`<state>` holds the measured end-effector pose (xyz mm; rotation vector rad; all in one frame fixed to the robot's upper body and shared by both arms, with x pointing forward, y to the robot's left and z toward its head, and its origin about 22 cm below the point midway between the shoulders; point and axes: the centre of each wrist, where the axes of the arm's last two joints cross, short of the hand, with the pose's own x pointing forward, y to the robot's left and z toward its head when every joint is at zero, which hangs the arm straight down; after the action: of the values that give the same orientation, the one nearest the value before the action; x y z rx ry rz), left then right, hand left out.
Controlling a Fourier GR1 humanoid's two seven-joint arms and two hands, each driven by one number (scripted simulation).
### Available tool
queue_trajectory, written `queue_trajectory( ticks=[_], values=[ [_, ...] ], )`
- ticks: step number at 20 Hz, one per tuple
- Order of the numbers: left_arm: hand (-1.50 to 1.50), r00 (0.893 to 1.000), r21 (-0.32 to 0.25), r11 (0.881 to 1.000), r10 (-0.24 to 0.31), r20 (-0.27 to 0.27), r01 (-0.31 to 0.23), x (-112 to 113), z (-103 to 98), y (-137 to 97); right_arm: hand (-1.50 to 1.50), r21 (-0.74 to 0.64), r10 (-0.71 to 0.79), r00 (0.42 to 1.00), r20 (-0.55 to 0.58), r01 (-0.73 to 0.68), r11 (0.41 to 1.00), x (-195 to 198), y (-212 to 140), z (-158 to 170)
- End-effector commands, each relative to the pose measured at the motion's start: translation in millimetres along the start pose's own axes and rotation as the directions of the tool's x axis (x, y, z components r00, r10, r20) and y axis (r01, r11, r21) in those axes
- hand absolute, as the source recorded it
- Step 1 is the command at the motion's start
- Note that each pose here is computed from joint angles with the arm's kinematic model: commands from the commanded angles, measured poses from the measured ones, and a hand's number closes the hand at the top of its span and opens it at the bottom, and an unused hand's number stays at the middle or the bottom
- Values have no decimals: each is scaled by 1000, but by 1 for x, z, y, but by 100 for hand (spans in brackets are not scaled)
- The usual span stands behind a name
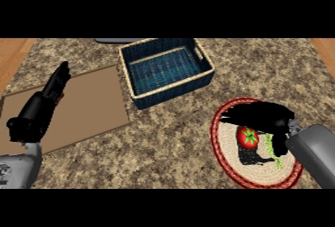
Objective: Pick the tomato from the placemat and place it in the basket
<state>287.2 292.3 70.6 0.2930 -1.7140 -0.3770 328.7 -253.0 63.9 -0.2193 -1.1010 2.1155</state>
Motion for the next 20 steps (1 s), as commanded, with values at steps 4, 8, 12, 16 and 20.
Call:
queue_trajectory(
  ticks=[4, 8, 12, 16, 20],
  values=[
    [0, 1000, 0, 1000, -1, 14, 1, 5, 5, 13, -150, 44, -26, 1000, -1, 26, 999, -21, 17, -3],
    [0, 1000, -6, 1000, -6, 13, 6, 8, -1, -10, -150, 46, -21, 1000, -24, 22, 999, -18, 13, -14],
    [0, 1000, 9, 1000, 1, 11, -1, 6, 7, 3, -150, 55, -14, 1000, 0, 14, 998, 8, 7, -22],
    [0, 1000, 12, 1000, -4, 9, 4, -13, 11, 16, 150, 62, -107, 994, 17, 106, 992, 0, 39, -32],
    [0, 1000, 15, 1000, -1, 10, 1, 6, 11, 6, 150, 49, -36, 999, 31, 35, 998, -15, 34, -18]
  ],
)
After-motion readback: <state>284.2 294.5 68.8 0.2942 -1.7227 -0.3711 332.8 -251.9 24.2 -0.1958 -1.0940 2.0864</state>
